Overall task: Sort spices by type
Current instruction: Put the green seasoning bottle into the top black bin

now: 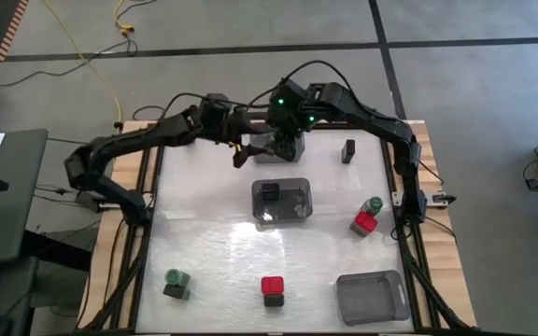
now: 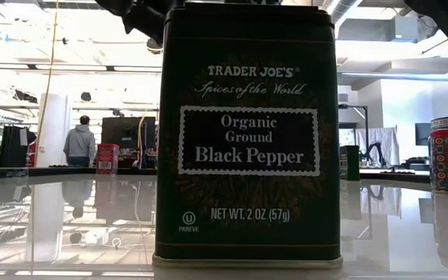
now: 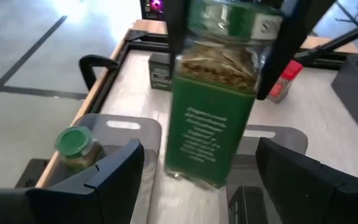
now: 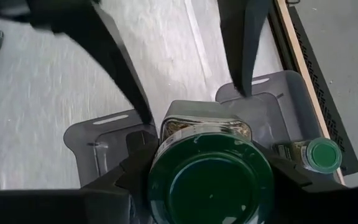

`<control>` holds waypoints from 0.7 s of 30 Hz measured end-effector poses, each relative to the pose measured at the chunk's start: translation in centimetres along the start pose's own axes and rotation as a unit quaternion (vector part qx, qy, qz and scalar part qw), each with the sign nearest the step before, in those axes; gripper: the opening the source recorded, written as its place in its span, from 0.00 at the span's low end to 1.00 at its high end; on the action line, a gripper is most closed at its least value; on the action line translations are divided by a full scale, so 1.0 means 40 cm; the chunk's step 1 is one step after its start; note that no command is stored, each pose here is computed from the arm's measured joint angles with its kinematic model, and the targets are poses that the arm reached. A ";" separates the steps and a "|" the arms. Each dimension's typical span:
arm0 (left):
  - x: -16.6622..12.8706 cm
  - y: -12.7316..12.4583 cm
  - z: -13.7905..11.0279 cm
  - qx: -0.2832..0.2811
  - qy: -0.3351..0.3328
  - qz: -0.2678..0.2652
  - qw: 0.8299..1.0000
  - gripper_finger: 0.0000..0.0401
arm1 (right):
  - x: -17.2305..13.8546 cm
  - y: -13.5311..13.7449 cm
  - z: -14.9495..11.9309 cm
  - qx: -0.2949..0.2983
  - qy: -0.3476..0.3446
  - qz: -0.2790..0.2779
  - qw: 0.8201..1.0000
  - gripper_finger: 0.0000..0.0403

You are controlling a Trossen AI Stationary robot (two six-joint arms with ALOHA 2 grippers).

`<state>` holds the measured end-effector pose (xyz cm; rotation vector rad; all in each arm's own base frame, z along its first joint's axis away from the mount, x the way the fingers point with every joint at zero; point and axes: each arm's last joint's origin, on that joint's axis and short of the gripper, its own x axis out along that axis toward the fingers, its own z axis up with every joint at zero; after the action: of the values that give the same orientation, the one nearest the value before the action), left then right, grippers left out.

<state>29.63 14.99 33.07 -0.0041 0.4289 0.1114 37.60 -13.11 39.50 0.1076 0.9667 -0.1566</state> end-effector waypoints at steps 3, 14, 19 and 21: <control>0.023 -0.008 -0.002 0.007 -0.003 -0.008 1.000 0.73 | 0.001 0.010 0.002 -0.012 -0.002 0.003 1.000 0.55; 0.049 -0.022 0.000 0.027 -0.022 -0.039 0.999 0.70 | 0.002 0.035 0.012 -0.034 -0.017 0.008 0.999 0.56; 0.051 -0.024 -0.003 0.028 -0.018 -0.043 0.998 0.55 | 0.003 0.042 0.016 -0.039 -0.024 0.009 0.999 0.58; 0.052 -0.028 -0.003 0.031 -0.016 -0.049 0.998 0.48 | 0.003 0.043 0.015 -0.044 -0.022 0.012 0.999 0.58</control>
<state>31.57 14.09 32.06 0.0380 0.4002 0.0015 38.45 -11.53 39.76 0.0349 0.9270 -0.0950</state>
